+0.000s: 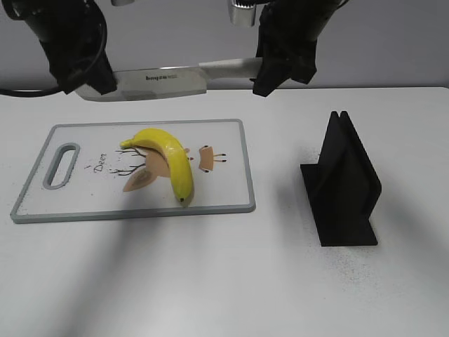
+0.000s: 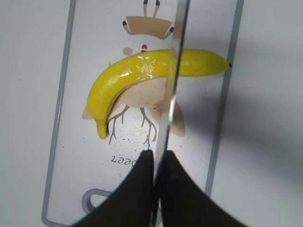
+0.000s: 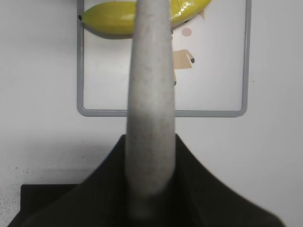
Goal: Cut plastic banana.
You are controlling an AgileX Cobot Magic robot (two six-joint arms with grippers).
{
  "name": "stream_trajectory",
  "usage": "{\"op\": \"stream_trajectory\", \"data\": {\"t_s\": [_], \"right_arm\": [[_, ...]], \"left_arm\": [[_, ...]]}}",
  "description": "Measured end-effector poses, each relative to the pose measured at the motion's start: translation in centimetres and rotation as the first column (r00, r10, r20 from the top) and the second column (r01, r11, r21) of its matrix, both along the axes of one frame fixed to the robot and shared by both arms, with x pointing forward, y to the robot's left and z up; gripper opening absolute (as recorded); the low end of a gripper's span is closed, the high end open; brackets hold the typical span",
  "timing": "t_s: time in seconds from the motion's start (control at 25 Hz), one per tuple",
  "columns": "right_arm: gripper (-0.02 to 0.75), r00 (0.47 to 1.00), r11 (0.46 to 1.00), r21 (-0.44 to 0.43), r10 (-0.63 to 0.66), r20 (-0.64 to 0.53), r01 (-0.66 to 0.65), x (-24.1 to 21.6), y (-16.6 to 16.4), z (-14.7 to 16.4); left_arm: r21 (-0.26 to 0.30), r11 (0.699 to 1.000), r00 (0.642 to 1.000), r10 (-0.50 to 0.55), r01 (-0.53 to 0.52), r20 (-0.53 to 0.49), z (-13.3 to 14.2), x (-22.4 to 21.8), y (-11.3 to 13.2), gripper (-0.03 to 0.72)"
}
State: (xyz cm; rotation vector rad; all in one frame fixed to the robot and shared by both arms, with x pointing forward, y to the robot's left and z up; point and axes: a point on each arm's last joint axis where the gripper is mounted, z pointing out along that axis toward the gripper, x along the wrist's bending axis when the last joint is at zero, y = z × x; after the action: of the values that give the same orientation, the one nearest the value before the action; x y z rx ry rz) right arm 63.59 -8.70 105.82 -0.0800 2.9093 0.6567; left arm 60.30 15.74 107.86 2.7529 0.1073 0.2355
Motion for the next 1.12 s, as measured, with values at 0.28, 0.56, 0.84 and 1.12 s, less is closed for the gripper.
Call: {"op": "stream_trajectory", "data": {"t_s": [0.28,0.56,0.84,1.12], "right_arm": [[0.19,1.0,1.0,0.026,-0.007,-0.009,0.007,0.3,-0.4,0.0],[0.19,1.0,1.0,0.03,-0.009,0.001,0.009,0.6,-0.3,-0.4],[0.19,0.998,0.998,-0.043,-0.036,-0.057,0.034,2.9,0.2,-6.8],[0.193,0.987,0.992,-0.101,-0.085,-0.139,0.071,4.4,0.4,-13.6]], "left_arm": [[0.009,1.0,1.0,-0.014,0.014,-0.001,-0.1,0.0,0.0,-0.009],[0.03,1.0,0.999,-0.005,0.007,-0.047,-2.4,1.1,-0.3,-0.009],[0.066,0.997,0.992,0.055,-0.048,-0.11,-8.2,3.7,-0.7,-0.009],[0.1,0.989,0.98,0.126,-0.112,-0.155,-15.7,4.7,-0.8,-0.001]]}}
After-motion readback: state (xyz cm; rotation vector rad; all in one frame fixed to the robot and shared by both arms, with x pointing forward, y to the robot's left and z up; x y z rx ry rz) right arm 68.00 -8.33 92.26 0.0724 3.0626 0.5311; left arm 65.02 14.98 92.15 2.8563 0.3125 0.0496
